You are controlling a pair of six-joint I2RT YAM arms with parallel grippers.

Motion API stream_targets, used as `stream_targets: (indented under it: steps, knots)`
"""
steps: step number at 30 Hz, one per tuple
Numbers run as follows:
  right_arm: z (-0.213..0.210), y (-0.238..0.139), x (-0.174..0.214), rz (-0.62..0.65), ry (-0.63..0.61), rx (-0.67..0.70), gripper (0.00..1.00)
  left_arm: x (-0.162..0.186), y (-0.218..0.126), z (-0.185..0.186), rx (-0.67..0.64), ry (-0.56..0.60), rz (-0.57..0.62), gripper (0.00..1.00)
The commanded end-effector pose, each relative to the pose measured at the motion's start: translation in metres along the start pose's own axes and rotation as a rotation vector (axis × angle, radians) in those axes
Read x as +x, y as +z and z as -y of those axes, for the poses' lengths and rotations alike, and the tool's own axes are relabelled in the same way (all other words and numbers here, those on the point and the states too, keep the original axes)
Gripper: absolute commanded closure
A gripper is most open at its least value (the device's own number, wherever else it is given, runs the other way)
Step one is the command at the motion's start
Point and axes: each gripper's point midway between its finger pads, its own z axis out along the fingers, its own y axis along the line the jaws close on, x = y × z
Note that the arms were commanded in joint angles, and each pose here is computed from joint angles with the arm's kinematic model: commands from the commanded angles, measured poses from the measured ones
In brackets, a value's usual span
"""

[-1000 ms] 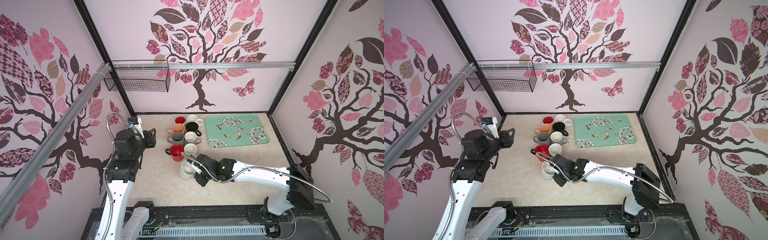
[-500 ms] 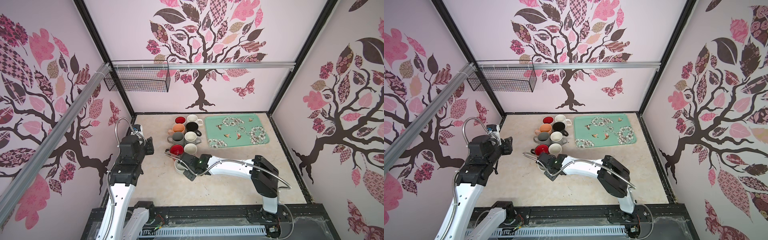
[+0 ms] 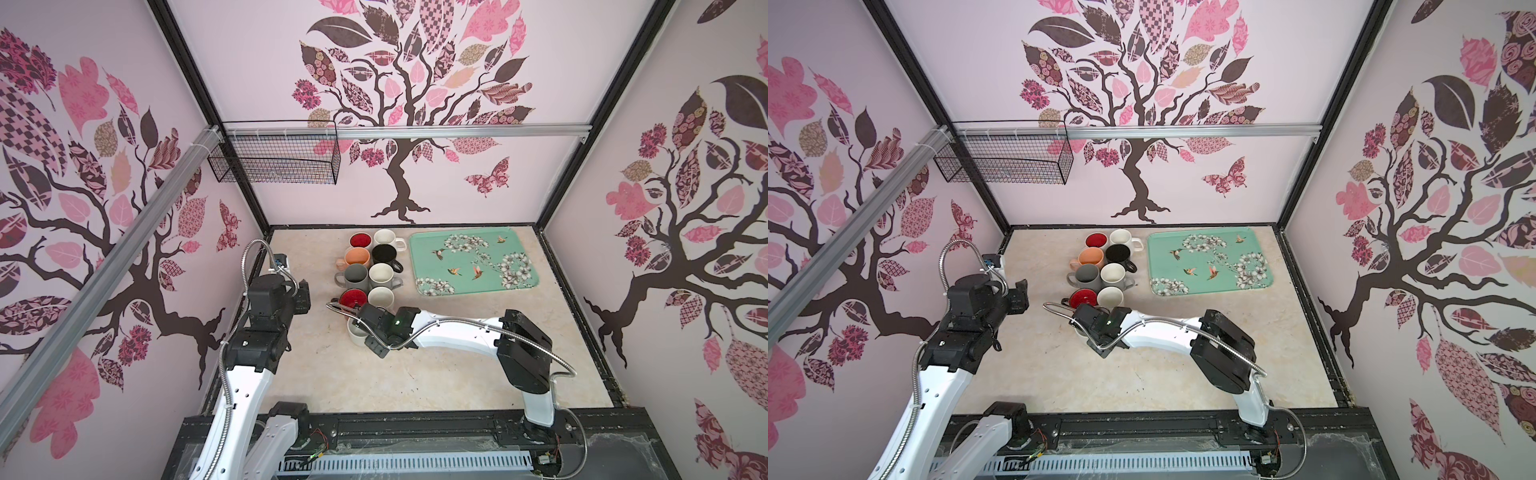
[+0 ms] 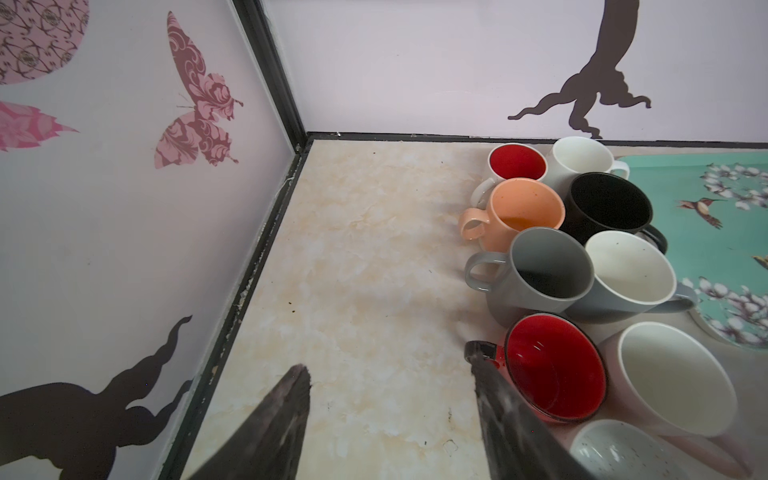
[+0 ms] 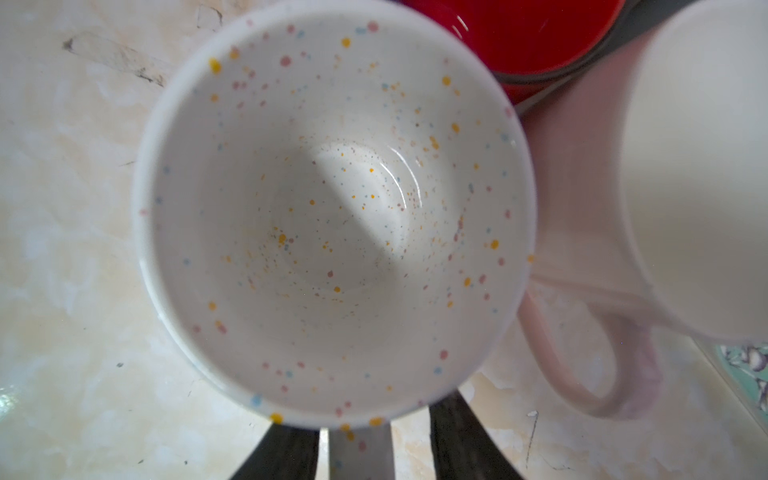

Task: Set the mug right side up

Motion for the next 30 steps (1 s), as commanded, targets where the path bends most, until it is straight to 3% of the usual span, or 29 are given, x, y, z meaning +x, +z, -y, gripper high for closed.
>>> stream_targets:
  steps: [1,4,7,8,9,13,19,24,30]
  knots:
    - [0.007,-0.045,-0.025,0.103,0.044,-0.027,0.52,0.008,0.002,-0.018,-0.098,0.007,-0.009,0.29]
    - [0.017,-0.074,-0.030,0.178,0.067,-0.020,0.49,0.009,0.004,-0.027,-0.135,-0.026,-0.005,0.24]
    - [0.039,-0.102,-0.031,0.275,0.084,0.055,0.39,0.009,0.010,-0.029,-0.136,-0.062,-0.012,0.19]
    - [0.048,-0.109,-0.030,0.306,0.084,0.088,0.36,0.009,0.012,-0.029,-0.128,-0.074,-0.013,0.16]
    - [0.058,-0.117,-0.028,0.346,0.086,0.131,0.32,0.009,0.014,-0.028,-0.117,-0.088,-0.012,0.04]
    - [0.106,-0.143,-0.018,0.472,0.138,0.267,0.16,0.008,0.022,-0.028,-0.103,-0.131,0.010,0.03]
    - [0.200,-0.167,0.007,0.589,0.296,0.447,0.02,0.020,0.037,-0.030,-0.127,-0.107,0.021,0.03]
    - [0.264,-0.164,0.049,0.672,0.433,0.540,0.00,0.048,0.058,-0.055,-0.294,-0.259,-0.007,0.03]
    - [0.323,-0.144,0.123,0.733,0.611,0.656,0.00,0.063,0.083,-0.046,-0.238,-0.239,-0.016,0.03]
